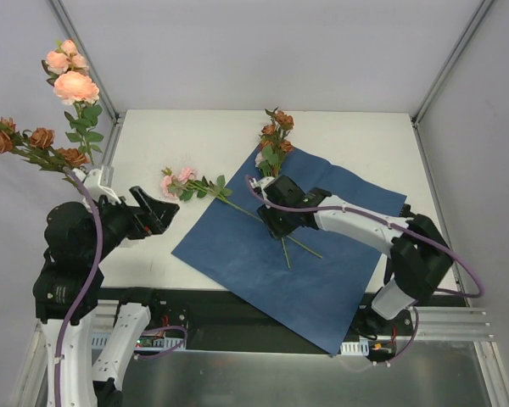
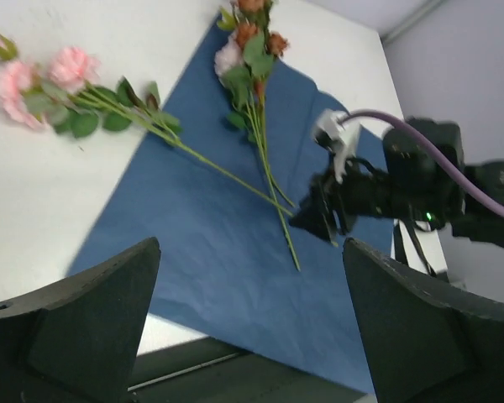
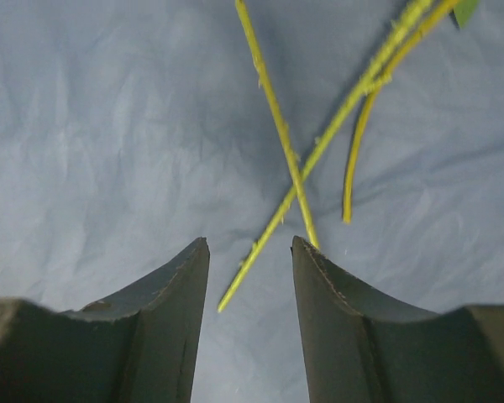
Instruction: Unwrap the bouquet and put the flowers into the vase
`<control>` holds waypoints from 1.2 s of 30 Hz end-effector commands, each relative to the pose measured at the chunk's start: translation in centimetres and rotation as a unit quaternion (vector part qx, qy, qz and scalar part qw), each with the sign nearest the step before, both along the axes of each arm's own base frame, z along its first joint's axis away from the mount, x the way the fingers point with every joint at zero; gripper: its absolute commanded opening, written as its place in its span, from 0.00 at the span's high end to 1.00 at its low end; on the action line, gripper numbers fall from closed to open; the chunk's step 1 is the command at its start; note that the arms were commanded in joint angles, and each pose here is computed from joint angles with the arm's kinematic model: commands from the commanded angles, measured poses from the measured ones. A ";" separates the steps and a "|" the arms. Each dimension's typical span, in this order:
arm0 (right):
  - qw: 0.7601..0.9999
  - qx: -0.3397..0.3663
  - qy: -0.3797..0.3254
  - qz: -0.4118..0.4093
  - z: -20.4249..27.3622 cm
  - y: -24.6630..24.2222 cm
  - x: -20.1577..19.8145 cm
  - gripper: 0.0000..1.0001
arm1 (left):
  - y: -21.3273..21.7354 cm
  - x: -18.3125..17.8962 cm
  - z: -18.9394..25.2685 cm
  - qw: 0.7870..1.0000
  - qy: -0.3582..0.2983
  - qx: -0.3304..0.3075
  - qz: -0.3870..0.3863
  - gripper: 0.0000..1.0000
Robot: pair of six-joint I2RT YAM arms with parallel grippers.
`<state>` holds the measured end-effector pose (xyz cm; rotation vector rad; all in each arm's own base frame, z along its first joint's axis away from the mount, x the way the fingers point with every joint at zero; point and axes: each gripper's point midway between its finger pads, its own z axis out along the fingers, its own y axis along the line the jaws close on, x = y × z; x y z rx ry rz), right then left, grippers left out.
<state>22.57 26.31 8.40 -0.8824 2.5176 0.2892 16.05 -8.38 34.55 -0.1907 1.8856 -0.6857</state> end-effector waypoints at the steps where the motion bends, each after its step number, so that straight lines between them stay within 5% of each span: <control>1: 0.996 -0.011 -0.042 0.078 0.6 2.3 2.7 0.51 | -3.1 -1.4 -1.4 0.994 0.027 -0.057 -0.085 0.11; 16: 0.984 -0.075 -0.075 0.140 -5.2 4.9 7.3 0.54 | -4.8 -3.4 -8.4 0.981 0.082 -0.137 -0.113 0.16; 24: 0.984 -0.076 -0.067 0.146 -6.3 4.9 6.9 0.87 | -4.9 -4.0 -7.0 0.981 0.063 -0.143 -0.115 0.19; 36: 0.981 -0.039 -0.130 0.142 0.6 5.2 3.9 0.99 | -5.4 -4.4 -6.5 0.975 0.073 -0.167 -0.125 0.18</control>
